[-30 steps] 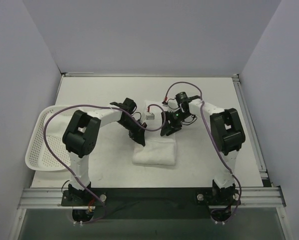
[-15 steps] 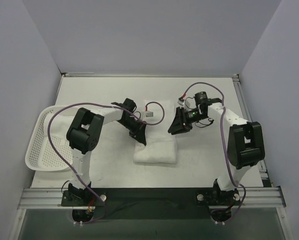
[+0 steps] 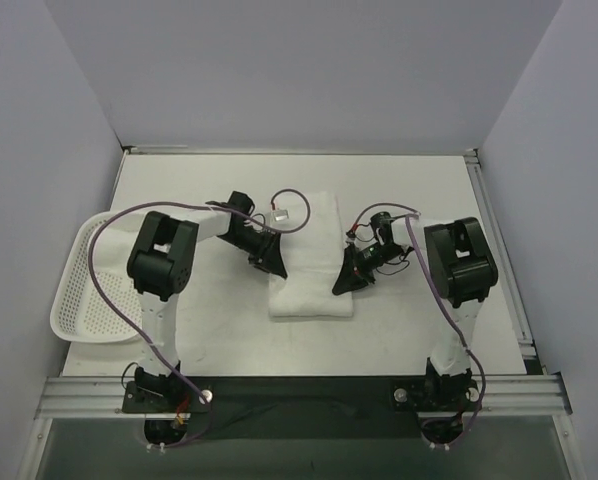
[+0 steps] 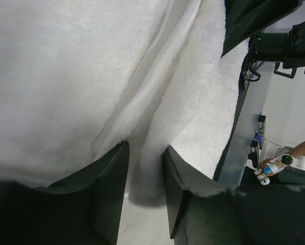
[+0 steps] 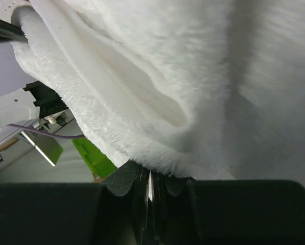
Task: Roll the towels
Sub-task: Roll the towel
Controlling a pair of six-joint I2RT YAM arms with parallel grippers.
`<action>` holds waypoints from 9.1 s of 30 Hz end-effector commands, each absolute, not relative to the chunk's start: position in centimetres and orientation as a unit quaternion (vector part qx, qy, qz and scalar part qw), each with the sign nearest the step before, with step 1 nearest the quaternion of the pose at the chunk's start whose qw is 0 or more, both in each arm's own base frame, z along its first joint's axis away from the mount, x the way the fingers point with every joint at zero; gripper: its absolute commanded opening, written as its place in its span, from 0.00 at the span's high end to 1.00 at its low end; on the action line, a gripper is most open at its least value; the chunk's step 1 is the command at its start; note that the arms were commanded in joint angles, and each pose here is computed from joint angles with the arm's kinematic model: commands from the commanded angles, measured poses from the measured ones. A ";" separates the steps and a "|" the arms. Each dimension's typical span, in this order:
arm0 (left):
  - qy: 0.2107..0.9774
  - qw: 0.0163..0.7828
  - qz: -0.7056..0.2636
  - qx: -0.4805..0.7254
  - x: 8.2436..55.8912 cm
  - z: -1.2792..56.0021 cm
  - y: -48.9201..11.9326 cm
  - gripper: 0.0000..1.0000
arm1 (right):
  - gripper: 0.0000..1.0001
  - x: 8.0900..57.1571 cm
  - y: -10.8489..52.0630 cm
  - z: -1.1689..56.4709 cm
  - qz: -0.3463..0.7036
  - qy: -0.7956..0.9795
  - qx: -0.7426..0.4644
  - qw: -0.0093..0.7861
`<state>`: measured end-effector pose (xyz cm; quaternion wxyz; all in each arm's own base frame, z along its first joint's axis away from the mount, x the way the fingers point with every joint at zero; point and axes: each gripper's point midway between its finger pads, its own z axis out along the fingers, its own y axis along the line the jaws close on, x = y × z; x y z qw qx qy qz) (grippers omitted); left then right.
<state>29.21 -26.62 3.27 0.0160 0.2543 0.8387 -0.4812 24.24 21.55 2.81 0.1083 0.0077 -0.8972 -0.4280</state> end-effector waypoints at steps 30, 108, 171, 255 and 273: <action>0.572 0.347 -0.084 0.738 22.8 6.9 -29.9 0.22 | 0.90 23.6 19.7 -0.4 -0.336 -0.934 0.030 0.116; 0.795 -0.024 -0.535 0.285 28.4 5.5 -22.3 0.61 | 1.00 16.7 21.9 5.5 -0.386 -0.798 0.460 0.054; 0.629 0.016 -0.229 0.743 11.4 1.8 -20.4 0.91 | 0.65 28.8 20.7 0.6 -0.273 -0.905 0.302 0.122; 0.752 0.469 -0.220 0.408 38.1 24.8 -6.7 0.20 | 1.00 14.7 24.3 4.2 -0.372 -0.758 0.473 0.252; 0.612 0.410 -0.148 0.659 23.7 17.6 -18.9 0.08 | 1.00 19.2 25.4 1.3 -0.364 -0.793 0.386 0.298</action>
